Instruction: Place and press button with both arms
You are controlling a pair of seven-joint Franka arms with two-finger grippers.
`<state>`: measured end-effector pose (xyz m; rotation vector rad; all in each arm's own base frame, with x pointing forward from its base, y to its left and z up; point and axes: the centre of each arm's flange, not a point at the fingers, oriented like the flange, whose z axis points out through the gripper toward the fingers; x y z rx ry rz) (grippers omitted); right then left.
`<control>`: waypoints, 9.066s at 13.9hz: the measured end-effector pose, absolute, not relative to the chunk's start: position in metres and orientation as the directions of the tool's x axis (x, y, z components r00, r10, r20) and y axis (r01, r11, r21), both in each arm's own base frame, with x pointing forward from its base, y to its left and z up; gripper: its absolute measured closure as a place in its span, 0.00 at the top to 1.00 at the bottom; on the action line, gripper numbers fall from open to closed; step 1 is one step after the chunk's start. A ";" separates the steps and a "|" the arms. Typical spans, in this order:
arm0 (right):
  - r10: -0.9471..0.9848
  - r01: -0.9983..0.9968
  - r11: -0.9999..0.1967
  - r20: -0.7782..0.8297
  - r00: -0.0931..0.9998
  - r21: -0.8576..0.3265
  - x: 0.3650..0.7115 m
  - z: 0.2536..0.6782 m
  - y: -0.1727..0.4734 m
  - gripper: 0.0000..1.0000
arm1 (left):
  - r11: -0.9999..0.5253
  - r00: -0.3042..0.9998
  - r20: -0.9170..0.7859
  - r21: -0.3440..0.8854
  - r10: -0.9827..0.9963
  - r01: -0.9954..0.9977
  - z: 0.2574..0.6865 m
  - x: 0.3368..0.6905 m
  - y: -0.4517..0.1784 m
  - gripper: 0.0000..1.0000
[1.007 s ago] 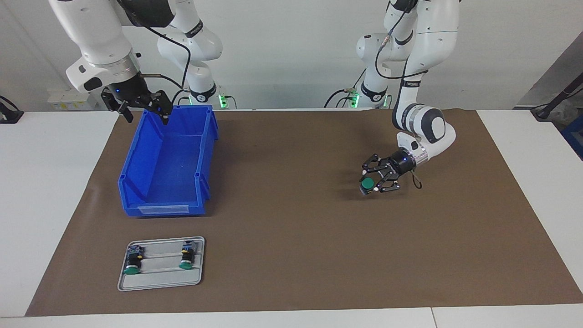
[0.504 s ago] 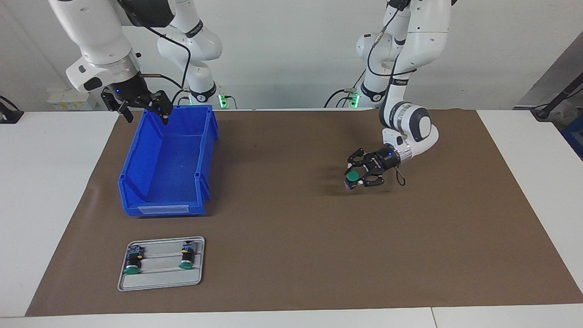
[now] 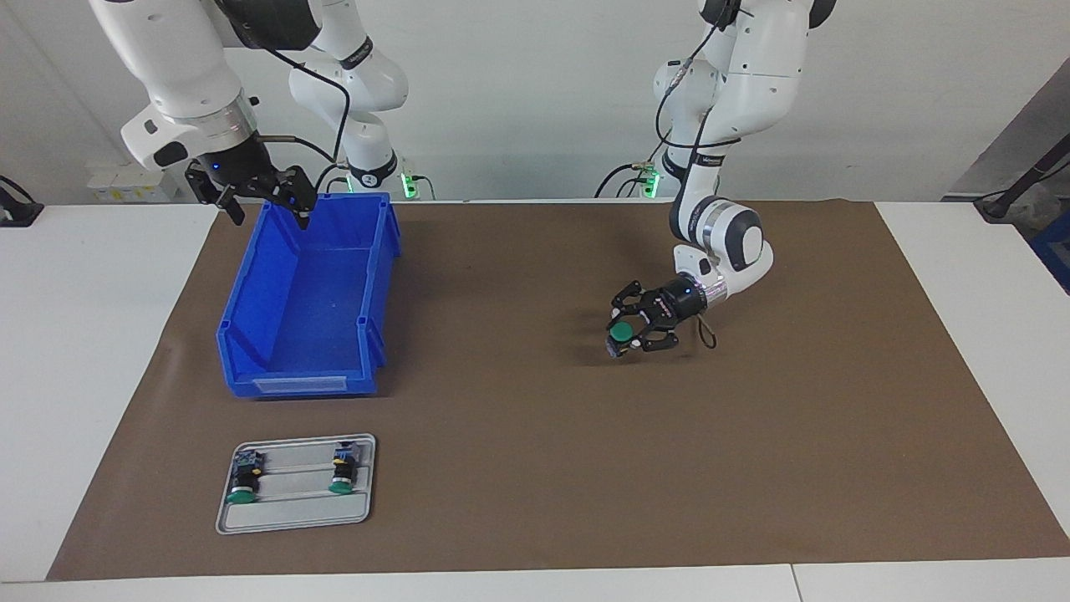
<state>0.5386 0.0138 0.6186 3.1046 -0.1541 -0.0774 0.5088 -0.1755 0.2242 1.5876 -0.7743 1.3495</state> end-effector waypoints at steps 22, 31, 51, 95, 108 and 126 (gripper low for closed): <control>-0.100 -0.098 -0.995 -0.048 0.994 0.035 0.539 0.619 0.014 1.00 | -0.377 0.176 0.984 0.176 0.035 -0.909 0.191 0.478 -0.181 0.40; -0.100 -0.098 -0.995 -0.048 0.994 0.035 0.539 0.619 0.014 1.00 | -0.377 0.178 0.984 0.176 0.029 -0.909 0.188 0.475 -0.180 0.59; -0.100 -0.099 -0.994 -0.048 0.994 0.035 0.539 0.619 0.013 1.00 | -0.370 0.203 0.979 0.184 -0.013 -0.911 0.185 0.482 -0.105 0.98; -0.103 -0.100 -0.994 -0.065 0.993 0.037 0.537 0.617 0.012 1.00 | -0.946 0.975 0.100 0.241 -0.197 -0.216 0.418 0.535 -0.272 0.01; -0.071 -0.070 -0.997 -0.029 0.997 0.034 0.540 0.618 0.029 0.99 | -0.960 0.973 0.044 0.159 -0.225 -0.229 0.375 0.515 -0.305 0.01; -0.045 -0.045 -0.998 -0.015 0.999 0.034 0.541 0.619 0.043 0.97 | -0.964 0.971 0.060 0.121 -0.231 -0.237 0.371 0.522 -0.303 0.01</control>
